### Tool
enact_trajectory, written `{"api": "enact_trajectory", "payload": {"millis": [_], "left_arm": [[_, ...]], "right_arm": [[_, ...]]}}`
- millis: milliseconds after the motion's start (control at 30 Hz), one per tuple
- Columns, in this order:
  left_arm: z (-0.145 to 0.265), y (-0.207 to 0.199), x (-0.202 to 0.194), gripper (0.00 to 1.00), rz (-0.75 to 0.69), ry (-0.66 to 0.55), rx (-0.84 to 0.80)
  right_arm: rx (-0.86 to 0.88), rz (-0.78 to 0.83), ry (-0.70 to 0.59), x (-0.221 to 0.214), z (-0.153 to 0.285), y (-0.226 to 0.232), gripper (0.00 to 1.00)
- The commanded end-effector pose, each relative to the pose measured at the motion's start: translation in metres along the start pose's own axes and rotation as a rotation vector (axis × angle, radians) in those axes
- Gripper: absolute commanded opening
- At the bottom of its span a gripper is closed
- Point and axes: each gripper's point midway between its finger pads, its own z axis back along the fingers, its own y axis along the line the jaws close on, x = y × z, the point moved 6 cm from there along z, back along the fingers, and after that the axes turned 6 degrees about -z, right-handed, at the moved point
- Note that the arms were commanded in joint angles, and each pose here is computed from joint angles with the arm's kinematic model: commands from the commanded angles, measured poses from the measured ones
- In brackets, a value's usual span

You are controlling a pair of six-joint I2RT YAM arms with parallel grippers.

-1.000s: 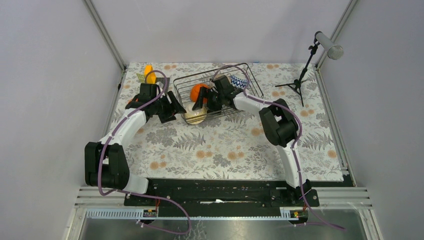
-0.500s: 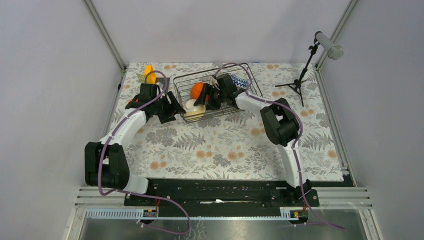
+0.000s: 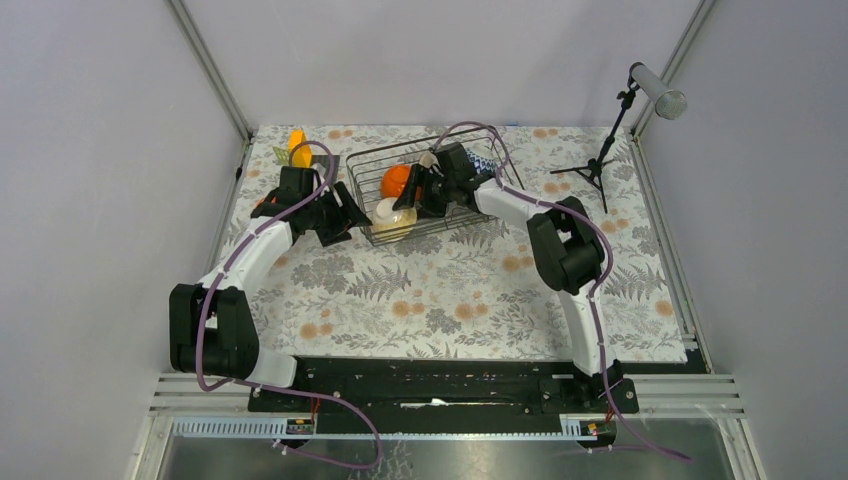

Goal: Unload the bowls from the dish rack

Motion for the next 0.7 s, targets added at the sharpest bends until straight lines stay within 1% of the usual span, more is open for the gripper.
{"api": "enact_trajectory", "payload": {"millis": [0,267,667], "left_arm": [[0.013,-0.018,0.021,0.7,-0.038,-0.1,-0.048],[0.015,-0.024,0.025,0.7,-0.042,-0.122,-0.076],[0.021,-0.029,0.032,0.7,-0.071,-0.152,-0.088]], "right_arm": [[0.052,0.074,-0.119,0.03,0.039,0.041,0.71],[0.051,0.116,-0.181,0.038,0.054,0.052,0.7],[0.089,0.197,-0.217,0.047,0.067,0.07,0.69]]}}
